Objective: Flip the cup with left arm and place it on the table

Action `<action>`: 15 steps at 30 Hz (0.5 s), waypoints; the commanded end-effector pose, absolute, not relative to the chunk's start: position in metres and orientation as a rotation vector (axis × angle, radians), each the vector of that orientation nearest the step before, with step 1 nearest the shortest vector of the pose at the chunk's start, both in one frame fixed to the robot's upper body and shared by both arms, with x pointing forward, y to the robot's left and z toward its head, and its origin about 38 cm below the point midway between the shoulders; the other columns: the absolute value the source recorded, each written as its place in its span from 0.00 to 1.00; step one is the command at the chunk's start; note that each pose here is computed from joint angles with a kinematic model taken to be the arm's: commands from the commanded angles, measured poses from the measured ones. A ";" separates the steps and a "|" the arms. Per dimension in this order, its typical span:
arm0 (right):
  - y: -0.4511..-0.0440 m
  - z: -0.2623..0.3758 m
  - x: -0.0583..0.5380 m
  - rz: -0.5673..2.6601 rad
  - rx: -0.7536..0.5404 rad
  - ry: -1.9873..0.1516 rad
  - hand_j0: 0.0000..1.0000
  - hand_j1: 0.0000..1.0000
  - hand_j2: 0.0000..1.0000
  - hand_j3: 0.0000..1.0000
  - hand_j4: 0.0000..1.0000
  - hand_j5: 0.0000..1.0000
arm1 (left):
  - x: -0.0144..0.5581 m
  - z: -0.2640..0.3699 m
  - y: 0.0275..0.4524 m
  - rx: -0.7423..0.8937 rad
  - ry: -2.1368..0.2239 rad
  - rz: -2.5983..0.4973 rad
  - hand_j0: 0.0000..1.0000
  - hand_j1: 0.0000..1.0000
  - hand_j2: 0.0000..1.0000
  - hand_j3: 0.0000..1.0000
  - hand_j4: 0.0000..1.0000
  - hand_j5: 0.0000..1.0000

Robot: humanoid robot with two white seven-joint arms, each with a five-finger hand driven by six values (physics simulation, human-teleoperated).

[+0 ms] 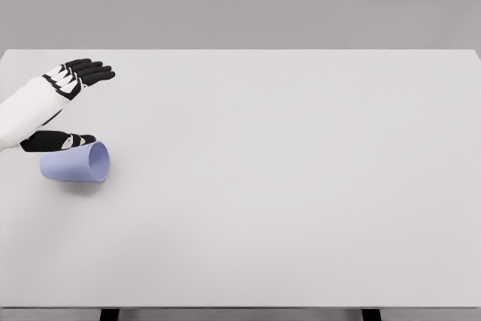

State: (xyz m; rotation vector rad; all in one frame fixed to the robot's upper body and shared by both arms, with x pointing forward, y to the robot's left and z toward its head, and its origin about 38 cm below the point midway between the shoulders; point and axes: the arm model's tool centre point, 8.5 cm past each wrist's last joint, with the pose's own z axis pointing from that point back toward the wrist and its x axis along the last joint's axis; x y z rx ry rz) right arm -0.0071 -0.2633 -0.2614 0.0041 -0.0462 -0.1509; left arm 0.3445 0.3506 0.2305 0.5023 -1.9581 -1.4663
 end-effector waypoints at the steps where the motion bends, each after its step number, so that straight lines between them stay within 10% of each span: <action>1: -0.263 -0.261 -0.006 -0.158 0.004 -0.051 1.00 1.00 1.00 1.00 1.00 1.00 | 0.345 0.232 0.351 0.501 -1.962 -1.459 1.00 1.00 1.00 1.00 1.00 1.00; 15: -0.263 -0.261 -0.009 -0.152 0.001 -0.041 1.00 1.00 1.00 1.00 1.00 1.00 | 0.347 0.238 0.359 0.550 -1.954 -1.465 1.00 1.00 1.00 1.00 1.00 1.00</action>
